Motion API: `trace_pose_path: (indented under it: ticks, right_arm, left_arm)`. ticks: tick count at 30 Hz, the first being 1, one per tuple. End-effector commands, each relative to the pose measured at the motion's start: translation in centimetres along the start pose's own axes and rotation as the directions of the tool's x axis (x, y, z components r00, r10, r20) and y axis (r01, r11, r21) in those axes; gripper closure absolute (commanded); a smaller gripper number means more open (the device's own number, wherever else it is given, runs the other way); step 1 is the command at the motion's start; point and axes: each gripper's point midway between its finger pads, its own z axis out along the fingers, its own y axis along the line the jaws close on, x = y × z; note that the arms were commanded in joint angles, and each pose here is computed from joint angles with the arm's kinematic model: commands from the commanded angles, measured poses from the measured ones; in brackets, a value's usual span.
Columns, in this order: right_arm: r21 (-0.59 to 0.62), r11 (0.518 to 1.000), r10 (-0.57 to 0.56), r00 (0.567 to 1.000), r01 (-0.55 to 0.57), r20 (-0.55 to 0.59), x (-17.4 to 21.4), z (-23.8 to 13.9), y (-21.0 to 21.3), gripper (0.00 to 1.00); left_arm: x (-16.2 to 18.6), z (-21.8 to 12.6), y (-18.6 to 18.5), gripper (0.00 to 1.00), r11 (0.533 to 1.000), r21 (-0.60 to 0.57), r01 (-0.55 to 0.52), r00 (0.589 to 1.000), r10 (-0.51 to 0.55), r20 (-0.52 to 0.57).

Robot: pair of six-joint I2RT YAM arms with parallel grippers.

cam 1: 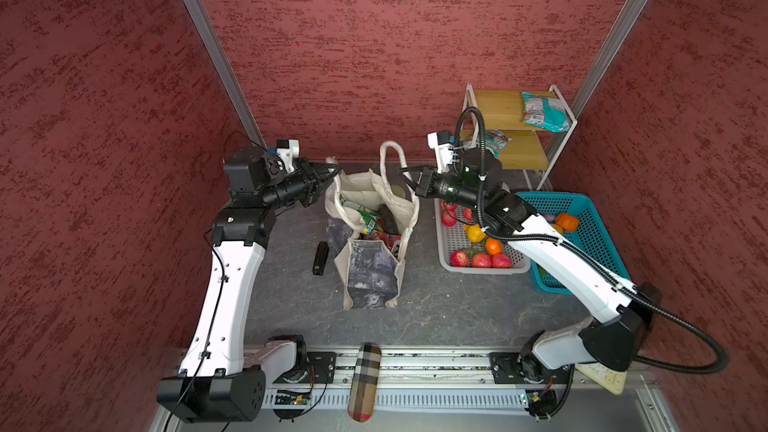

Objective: Place the food into the grocery bag and tie it
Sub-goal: 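Bring both held handles together above the tote to cross them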

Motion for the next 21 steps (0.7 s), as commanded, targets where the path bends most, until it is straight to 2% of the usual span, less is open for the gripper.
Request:
trace_pose_path:
  ticks: [1,7,14,21]
  right_arm:
    - [-0.090,0.990,-0.112,0.992,0.106,-0.066,2.0,1.8,3.0,1.00]
    - [-0.113,0.985,-0.148,0.976,0.131,-0.159,5.1,4.1,3.4,1.00]
    - [-0.107,0.985,-0.157,0.967,0.138,-0.199,6.4,5.0,2.7,1.00]
    - [-0.138,0.980,-0.171,0.962,0.144,-0.214,6.7,6.2,3.0,1.00]
  left_arm:
    - [-0.4,0.7,-2.4,0.93,0.994,0.050,-0.097,0.995,0.096,0.025]
    - [-0.6,1.7,-3.3,0.93,0.992,0.077,-0.103,0.995,0.102,0.015]
    - [-0.4,2.3,-3.7,0.92,0.990,0.094,-0.104,0.995,0.104,-0.002]
    - [1.0,3.2,-2.8,0.84,0.992,0.077,-0.101,0.993,0.105,-0.057]
